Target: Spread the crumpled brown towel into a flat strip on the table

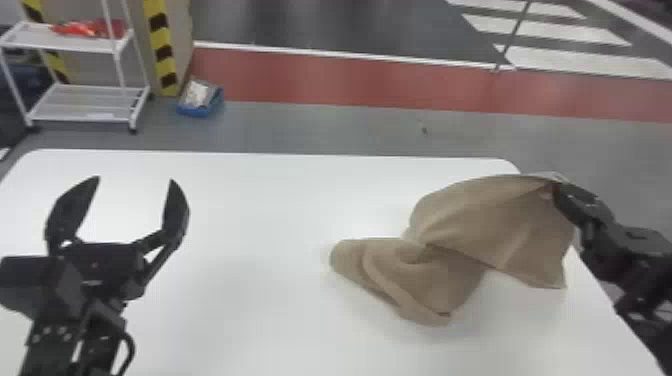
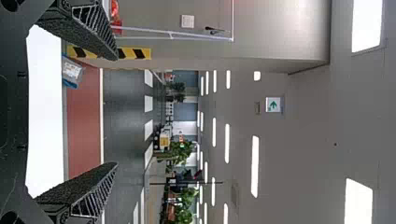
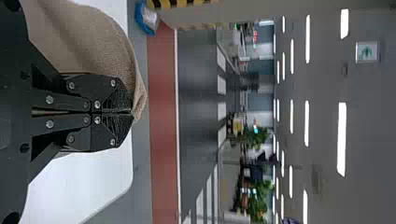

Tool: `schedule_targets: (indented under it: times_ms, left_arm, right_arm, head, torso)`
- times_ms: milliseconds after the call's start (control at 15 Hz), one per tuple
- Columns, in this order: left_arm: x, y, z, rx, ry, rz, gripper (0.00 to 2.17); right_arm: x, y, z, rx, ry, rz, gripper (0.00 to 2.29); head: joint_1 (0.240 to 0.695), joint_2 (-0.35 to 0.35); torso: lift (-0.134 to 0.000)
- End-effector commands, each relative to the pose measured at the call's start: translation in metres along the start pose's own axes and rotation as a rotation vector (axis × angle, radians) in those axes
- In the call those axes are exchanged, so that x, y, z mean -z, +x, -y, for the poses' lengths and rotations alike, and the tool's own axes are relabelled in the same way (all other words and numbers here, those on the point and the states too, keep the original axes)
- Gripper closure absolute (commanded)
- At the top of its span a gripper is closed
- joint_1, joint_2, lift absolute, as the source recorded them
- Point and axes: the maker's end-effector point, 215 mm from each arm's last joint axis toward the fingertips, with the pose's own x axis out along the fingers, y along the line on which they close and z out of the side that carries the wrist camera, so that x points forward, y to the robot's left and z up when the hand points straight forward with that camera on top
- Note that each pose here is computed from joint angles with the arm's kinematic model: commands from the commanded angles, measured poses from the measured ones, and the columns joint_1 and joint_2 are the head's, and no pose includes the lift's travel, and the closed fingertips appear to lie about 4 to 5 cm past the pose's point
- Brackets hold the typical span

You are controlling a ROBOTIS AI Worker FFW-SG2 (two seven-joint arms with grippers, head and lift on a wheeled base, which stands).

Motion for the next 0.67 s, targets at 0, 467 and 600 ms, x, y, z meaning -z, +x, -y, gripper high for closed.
schedule_targets:
  times_ms: [0, 467, 600]
  left_arm:
    - [-0.001, -0.001, 0.002, 0.006, -0.003, 0.001, 0.08]
    - [0.021, -0.003, 0.077, 0.175, -0.036, -0.083, 0.09]
    - [0.044, -0.014, 0.141, 0.299, -0.07, -0.162, 0.09]
  right_arm:
    - [0.019, 0.024, 0.059, 0.081, 0.011, -0.048, 1.77]
    - [0.109, 0.003, 0.131, 0.188, 0.025, -0.11, 1.76]
    - [0.12, 0.001, 0.111, 0.154, 0.019, -0.101, 1.76]
  head:
    - [0.695, -0.278]
    - [0.695, -0.35]
    - [0.695, -0.35]
  torso:
    - [-0.124]
    - [-0.124]
    - [-0.124]
